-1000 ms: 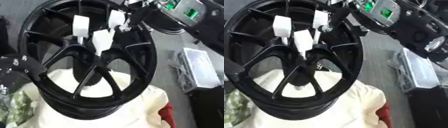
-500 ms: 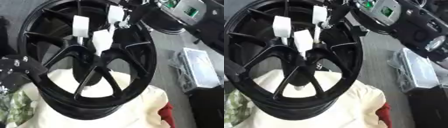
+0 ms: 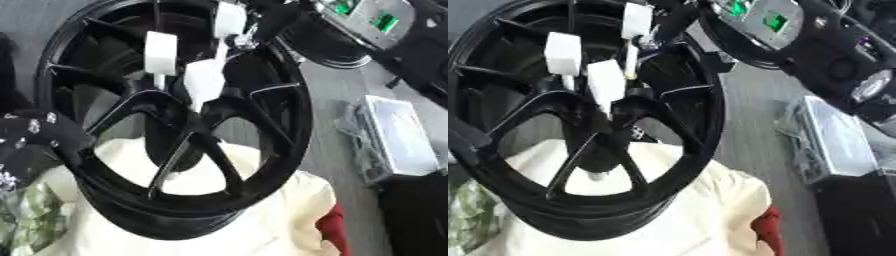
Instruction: Pull the pin out of the wheel hub.
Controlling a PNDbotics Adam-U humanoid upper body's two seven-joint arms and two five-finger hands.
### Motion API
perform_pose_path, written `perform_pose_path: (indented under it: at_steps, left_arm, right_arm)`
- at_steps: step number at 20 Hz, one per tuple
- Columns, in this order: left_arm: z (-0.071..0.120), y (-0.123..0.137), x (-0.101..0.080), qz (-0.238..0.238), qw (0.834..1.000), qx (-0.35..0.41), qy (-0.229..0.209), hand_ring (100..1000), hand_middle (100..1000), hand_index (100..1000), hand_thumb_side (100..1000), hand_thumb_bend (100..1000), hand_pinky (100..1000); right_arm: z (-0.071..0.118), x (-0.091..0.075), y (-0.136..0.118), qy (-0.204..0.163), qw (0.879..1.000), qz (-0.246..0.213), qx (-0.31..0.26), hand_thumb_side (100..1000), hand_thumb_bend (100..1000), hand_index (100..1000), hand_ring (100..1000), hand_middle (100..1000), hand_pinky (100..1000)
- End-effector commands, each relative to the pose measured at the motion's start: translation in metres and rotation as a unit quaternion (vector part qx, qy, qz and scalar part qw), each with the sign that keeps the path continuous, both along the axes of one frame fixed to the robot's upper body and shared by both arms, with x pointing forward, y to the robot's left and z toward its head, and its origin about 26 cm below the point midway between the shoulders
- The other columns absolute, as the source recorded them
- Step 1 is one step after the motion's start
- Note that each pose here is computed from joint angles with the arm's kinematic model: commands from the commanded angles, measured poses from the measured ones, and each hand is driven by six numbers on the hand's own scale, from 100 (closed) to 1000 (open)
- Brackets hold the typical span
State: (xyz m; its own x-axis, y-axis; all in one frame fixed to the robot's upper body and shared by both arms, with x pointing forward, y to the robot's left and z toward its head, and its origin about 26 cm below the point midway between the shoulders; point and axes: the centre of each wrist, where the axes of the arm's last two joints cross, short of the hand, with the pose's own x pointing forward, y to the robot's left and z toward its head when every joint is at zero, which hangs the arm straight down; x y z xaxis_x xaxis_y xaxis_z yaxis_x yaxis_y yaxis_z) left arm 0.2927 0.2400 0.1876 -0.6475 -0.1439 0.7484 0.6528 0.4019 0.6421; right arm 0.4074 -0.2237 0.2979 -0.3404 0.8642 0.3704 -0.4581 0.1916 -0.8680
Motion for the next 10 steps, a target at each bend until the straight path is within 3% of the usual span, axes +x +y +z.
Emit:
perform_pose_path:
  at_steps: [1,10]
  left_arm:
    - [0.008,0.003,-0.002,-0.002,1.0,0.009,-0.009,769,670,720,774,100,627]
    - [0.007,0.003,-0.002,-0.003,1.0,-0.004,-0.002,769,671,720,762,100,628]
  right_arm:
    - [0.018,-0.004,-0.011,-0.028,0.999,-0.014,-0.004,412,100,387,464,311,585]
    - [0.017,-0.005,-0.032,-0.05,0.998,-0.041,-0.008,417,100,379,461,303,584]
